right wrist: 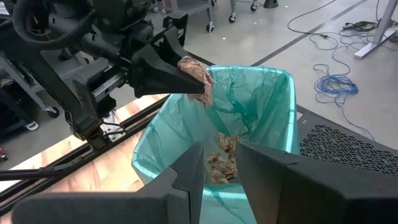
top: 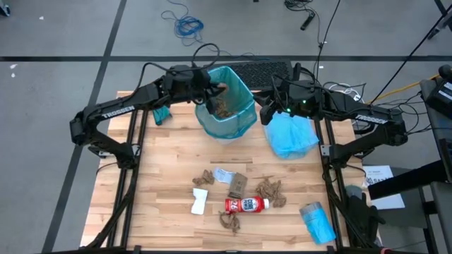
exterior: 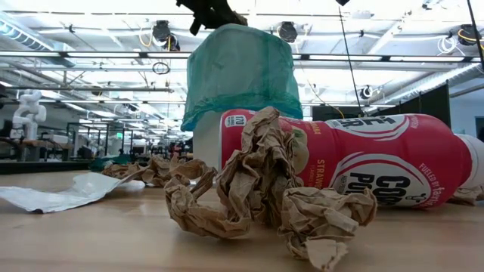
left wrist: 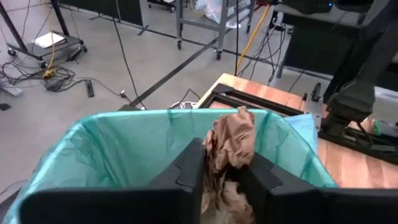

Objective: Place trash/remove bag and relplace
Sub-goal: Put the brown paper into the blue trash bag inside the white trash bin, then put the red bottle into the blue trash bag inside the white trash bin

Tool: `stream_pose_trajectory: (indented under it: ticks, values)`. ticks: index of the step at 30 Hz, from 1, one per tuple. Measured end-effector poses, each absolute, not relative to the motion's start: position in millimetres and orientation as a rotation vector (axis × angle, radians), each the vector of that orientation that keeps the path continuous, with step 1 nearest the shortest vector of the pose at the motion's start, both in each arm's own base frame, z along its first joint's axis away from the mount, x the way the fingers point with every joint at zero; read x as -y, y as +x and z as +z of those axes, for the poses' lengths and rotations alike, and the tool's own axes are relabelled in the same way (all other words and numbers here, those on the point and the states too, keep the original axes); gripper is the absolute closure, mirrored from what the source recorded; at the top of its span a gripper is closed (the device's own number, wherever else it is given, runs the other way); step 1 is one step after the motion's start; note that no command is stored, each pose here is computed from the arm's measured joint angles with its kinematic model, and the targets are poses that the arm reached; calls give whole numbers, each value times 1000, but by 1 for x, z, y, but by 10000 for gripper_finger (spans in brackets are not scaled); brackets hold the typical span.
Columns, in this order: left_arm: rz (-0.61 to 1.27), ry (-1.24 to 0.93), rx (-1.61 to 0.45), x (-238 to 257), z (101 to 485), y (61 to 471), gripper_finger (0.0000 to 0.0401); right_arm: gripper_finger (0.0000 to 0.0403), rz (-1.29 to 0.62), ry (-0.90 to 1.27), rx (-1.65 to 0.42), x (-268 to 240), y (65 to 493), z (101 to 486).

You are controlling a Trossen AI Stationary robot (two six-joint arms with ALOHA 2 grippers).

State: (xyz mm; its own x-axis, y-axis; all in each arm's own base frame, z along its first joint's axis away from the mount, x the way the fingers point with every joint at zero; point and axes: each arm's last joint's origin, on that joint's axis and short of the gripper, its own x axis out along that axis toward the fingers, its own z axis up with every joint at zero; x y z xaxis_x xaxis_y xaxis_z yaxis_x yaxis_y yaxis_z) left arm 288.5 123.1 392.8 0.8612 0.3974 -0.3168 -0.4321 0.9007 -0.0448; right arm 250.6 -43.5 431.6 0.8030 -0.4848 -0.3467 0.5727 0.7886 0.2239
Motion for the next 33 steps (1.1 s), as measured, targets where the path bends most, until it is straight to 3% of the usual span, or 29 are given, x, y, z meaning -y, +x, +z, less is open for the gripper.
stream_pose_trajectory:
  ticks: [6, 21, 33]
  values:
    - [435, -105, -314, -123, 392, 288, 284, 316, -578, 328, -280, 43, 251, 431]
    - [434, -109, -334, -123, 390, 288, 281, 316, -577, 326, -281, 43, 251, 431]
    - [180, -190, -454, -74, 396, 270, 280, 316, -475, 359, -407, 28, 249, 422]
